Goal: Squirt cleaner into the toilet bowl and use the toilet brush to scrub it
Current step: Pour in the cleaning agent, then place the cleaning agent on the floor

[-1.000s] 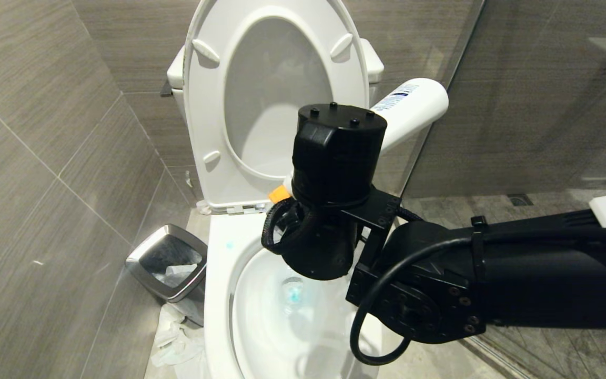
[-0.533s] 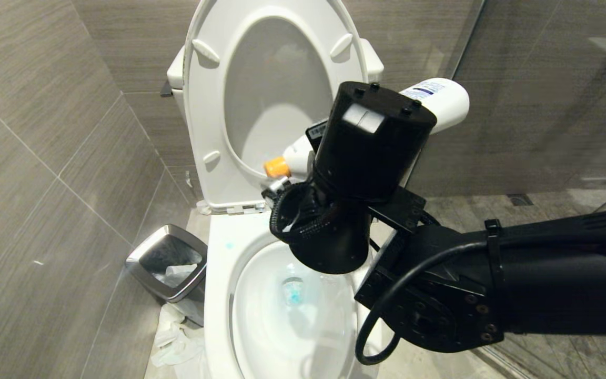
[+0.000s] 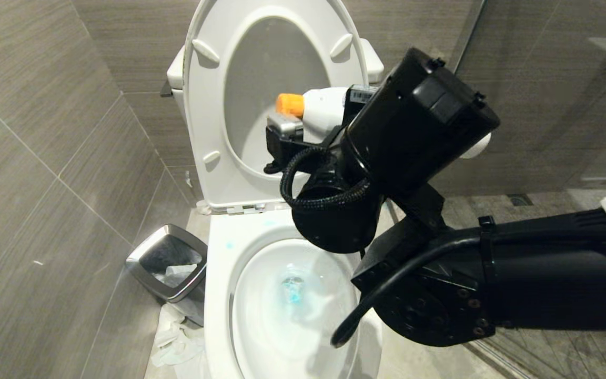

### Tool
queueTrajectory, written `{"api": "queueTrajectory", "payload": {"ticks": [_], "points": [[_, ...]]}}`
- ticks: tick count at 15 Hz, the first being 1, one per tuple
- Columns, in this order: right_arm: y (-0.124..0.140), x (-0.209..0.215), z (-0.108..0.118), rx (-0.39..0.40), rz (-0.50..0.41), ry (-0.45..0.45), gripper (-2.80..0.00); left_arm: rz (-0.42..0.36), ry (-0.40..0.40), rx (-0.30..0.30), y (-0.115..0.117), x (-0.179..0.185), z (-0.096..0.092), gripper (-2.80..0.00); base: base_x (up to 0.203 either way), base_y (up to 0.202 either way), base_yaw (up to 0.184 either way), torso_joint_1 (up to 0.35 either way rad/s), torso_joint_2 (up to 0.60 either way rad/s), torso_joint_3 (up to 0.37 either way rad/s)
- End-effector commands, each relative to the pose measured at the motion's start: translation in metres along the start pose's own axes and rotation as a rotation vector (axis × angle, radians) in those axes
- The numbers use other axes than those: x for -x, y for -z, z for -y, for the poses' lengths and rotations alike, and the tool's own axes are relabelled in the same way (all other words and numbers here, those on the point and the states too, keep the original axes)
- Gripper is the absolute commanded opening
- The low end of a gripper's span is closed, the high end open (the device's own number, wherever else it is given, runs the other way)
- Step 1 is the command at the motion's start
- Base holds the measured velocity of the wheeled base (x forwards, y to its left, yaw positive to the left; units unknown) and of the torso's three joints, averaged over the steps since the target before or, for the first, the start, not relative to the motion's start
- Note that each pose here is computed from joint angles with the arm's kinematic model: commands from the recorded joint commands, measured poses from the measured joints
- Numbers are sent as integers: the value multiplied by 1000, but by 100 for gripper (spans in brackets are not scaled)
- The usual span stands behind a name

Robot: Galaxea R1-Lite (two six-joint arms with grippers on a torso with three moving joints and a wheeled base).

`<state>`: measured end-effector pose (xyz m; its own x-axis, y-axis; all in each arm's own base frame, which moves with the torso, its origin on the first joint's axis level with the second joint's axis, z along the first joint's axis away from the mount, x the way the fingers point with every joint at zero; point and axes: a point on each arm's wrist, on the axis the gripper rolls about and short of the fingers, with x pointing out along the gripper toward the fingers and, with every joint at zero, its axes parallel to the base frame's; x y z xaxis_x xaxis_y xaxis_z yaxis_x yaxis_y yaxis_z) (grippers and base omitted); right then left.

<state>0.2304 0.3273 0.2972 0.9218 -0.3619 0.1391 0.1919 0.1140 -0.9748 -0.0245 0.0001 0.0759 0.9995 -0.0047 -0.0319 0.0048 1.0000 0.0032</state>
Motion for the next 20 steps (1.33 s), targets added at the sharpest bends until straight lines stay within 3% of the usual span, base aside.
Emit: {"api": "queueTrajectory", "payload": {"ticks": [1, 6, 8, 10, 15, 20], "points": [[1, -2, 15, -91, -48, 1, -280, -3, 0, 0, 0, 0, 0, -280, 0, 0, 0, 0, 0, 0], [15, -19, 77, -527, -220, 7, -280, -2, 0, 0, 0, 0, 0, -280, 0, 0, 0, 0, 0, 0], [30, -34, 88, -625, -275, 36, -280, -2, 0, 0, 0, 0, 0, -280, 0, 0, 0, 0, 0, 0], [40, -41, 96, -630, -297, 50, -280, -3, 0, 0, 0, 0, 0, -280, 0, 0, 0, 0, 0, 0], [44, -40, 103, -512, -299, 32, -280, -2, 0, 0, 0, 0, 0, -280, 0, 0, 0, 0, 0, 0], [66, -54, 122, -336, -353, 28, -280, -2, 0, 0, 0, 0, 0, -280, 0, 0, 0, 0, 0, 0]]}}
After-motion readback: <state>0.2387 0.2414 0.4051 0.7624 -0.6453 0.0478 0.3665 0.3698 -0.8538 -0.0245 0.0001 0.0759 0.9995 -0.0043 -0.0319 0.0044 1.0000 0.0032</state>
